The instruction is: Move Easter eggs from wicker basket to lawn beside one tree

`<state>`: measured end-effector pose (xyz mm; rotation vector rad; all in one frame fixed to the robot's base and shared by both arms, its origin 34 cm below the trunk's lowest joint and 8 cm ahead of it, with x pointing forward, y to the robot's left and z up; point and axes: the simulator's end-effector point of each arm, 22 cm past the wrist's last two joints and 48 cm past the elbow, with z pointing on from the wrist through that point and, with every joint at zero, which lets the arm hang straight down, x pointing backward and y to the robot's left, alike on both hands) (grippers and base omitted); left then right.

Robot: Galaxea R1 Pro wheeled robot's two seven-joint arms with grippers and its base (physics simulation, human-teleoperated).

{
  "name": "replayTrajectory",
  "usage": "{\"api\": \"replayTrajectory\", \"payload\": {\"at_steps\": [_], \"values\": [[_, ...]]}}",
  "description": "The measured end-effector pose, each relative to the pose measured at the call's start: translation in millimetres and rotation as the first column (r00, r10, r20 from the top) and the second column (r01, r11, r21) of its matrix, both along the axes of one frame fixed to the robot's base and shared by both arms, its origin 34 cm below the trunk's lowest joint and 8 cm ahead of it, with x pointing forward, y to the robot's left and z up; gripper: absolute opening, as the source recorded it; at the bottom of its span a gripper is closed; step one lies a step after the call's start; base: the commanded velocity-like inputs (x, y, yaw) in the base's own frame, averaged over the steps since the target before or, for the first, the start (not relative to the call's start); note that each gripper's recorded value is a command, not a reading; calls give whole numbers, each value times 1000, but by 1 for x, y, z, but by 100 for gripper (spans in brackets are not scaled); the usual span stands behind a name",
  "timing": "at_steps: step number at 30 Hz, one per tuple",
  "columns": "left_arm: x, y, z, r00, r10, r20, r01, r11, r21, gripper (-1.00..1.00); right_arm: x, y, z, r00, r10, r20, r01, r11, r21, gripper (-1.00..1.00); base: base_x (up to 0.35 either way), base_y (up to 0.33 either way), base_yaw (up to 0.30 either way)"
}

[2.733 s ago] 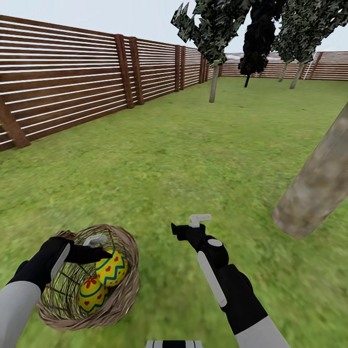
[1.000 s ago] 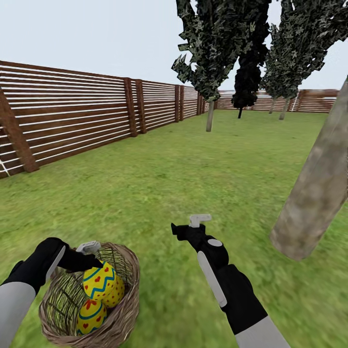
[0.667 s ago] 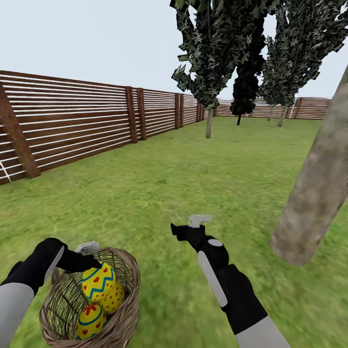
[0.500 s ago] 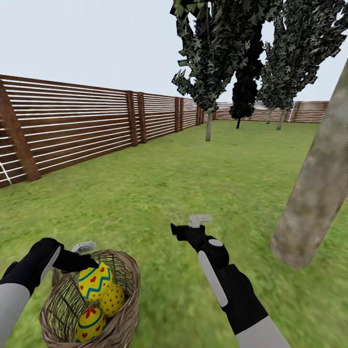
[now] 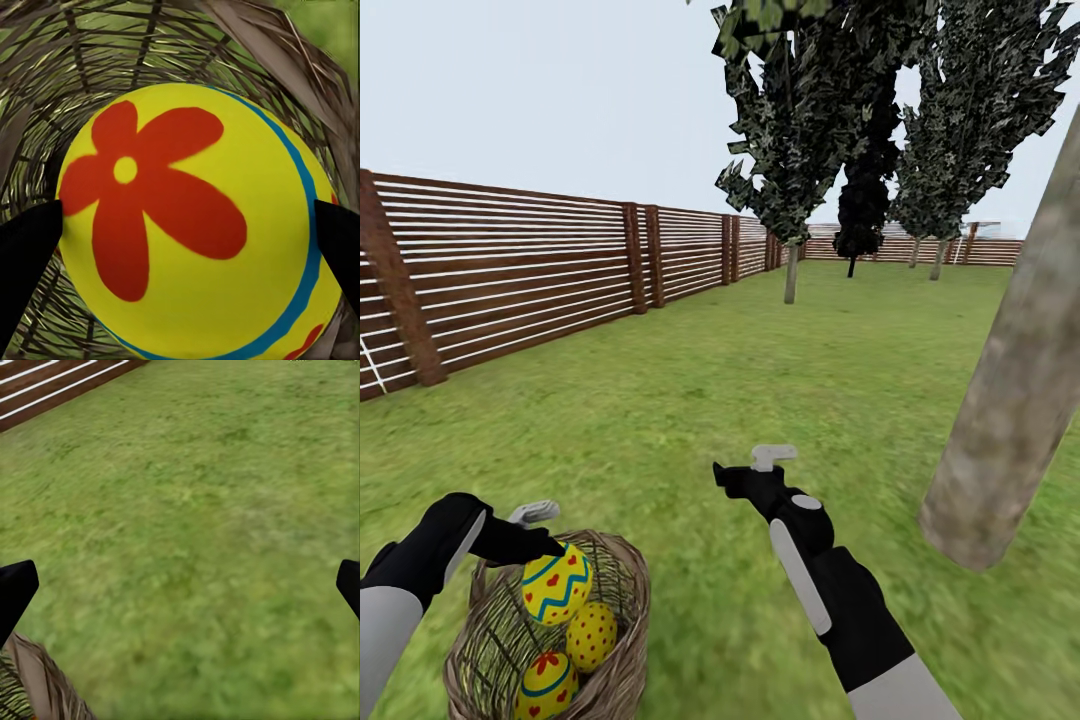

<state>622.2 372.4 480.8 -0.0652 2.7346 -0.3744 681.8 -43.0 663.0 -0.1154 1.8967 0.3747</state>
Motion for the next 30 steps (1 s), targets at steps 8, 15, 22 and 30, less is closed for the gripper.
{"api": "replayTrajectory", "payload": {"at_steps": [8,15,22,30], "values": [[4,3,18,1000,3,0,-3,1000,4,-100,5,-3,16,1000,-2,-8,2,1000,-4,100,0,0,0],[6,4,31,1000,5,-7,-5,1000,6,-100,10,-8,28,1000,-11,-15,11,1000,-6,100,0,0,0],[-2,11,30,999,13,-29,-12,999,35,-100,14,-7,42,1000,-11,-18,11,1000,-7,100,0,0,0],[7,12,48,1000,0,10,-1,999,45,-100,18,-7,55,1000,-11,-29,10,1000,-10,100,0,0,0]]}}
